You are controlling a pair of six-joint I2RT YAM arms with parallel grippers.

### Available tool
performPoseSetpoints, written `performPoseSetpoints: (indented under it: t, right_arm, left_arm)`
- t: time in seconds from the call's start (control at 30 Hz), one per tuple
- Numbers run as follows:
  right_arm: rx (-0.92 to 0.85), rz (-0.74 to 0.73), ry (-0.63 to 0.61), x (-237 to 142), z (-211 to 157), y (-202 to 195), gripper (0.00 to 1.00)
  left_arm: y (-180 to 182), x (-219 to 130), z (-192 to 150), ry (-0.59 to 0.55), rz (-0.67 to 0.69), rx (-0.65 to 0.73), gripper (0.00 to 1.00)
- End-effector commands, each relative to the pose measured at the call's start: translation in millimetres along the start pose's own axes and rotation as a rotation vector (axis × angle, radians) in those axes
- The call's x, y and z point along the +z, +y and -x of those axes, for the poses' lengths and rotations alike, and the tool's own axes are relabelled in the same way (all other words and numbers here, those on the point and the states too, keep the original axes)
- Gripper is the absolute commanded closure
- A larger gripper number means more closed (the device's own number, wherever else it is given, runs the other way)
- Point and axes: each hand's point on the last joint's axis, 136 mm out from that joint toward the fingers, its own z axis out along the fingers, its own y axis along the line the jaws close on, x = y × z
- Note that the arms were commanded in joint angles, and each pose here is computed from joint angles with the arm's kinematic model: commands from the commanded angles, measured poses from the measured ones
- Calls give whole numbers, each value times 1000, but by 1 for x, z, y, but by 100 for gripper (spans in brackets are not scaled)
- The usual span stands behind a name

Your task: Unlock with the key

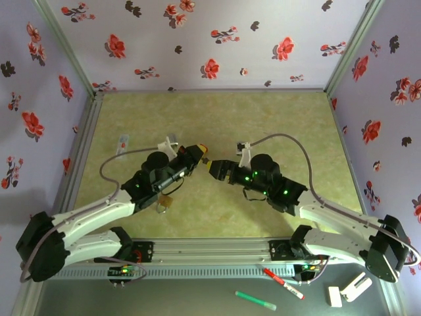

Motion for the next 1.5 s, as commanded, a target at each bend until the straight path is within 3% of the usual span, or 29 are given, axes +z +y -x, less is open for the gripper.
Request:
performPoseSetpoints:
  t: [0.0, 0.27, 0.5, 0.93, 1.17, 1.47]
  right_arm:
    - [139, 212, -63, 1, 13, 33, 35]
    - [199, 344, -124, 0, 18, 40, 42]
    - [218, 366, -124, 7, 16, 39, 52]
    - [223, 373, -111, 12, 14, 38, 79]
    - [207, 375, -120, 8, 16, 42, 99]
    - [178, 375, -121, -2, 17, 48, 100]
  left_arm:
    - [-7, -4, 6, -26, 8, 204, 100]
    - [-13, 0, 0, -20, -33, 217, 100]
    - [-19, 4, -5, -16, -68, 204, 100]
    - [-14, 4, -7, -21, -74, 181, 100]
    - [-10, 4, -8, -20, -74, 173, 100]
    - [-1, 3, -6, -39, -55, 152, 100]
